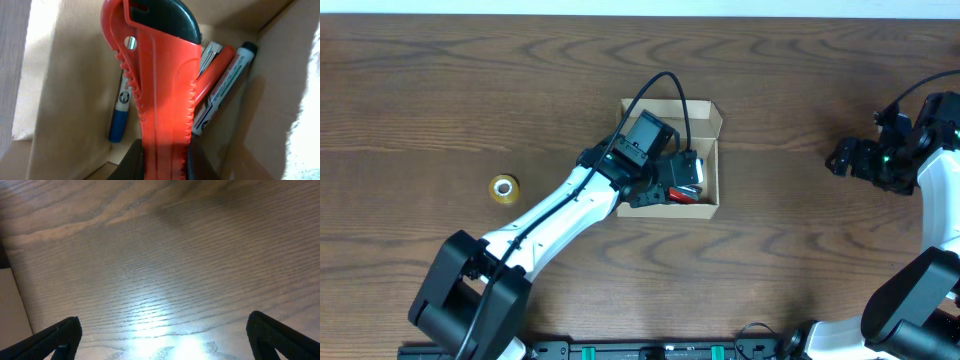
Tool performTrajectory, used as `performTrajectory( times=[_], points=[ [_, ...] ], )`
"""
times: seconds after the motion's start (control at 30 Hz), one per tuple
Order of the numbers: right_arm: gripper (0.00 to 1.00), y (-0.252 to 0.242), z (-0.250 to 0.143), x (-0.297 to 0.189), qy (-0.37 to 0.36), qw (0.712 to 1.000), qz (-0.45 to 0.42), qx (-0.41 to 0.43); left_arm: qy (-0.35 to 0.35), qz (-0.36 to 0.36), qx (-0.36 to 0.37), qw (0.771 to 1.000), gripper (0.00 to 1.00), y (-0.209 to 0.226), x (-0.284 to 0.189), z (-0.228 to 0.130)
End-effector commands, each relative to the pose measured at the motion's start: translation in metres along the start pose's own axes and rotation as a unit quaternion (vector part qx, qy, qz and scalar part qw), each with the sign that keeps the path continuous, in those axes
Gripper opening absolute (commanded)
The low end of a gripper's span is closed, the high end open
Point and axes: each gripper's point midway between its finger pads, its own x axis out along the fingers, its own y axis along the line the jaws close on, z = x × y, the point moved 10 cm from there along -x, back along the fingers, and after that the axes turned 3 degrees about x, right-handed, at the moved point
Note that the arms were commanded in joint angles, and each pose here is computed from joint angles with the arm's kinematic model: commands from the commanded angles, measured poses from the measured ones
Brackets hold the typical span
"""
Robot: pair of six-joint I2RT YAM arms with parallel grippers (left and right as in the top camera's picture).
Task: Pack container
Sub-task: 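Carry red box cutter with left gripper into the box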
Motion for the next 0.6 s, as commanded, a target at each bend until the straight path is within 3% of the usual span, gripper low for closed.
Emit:
performTrajectory(
  times=[0.0,0.27,0.33,0.4,0.47,0.57],
  points=[
    [0.99,0.003,-0.001,0.001,0.001,1.0,0.007,-0.009,0.016,-0.009,-0.011,1.0,0.06,0.002,0.009,-0.007],
    [0.99,0.004,-0.001,0.001,0.002,1.0,0.008,-0.011,0.042,-0.042,-0.023,0.998,0.07,-0.004,0.036,-0.018],
    [0.99,0.005,-0.001,0.001,0.002,1.0,0.008,-0.011,0.044,-0.044,-0.031,0.998,0.31,-0.004,0.038,-0.019],
    [0.99,0.005,-0.001,0.001,0.003,1.0,0.008,-0.011,0.042,-0.041,-0.038,0.998,0.36,-0.004,0.038,-0.018],
    [0.99,0.005,-0.001,0.001,0.002,1.0,0.008,-0.011,0.039,-0.037,-0.043,0.998,0.52,-0.003,0.038,-0.017],
    [0.99,0.005,-0.001,0.001,0.003,1.0,0.008,-0.011,0.037,-0.035,-0.053,0.997,0.6,-0.002,0.037,-0.016]
  ],
)
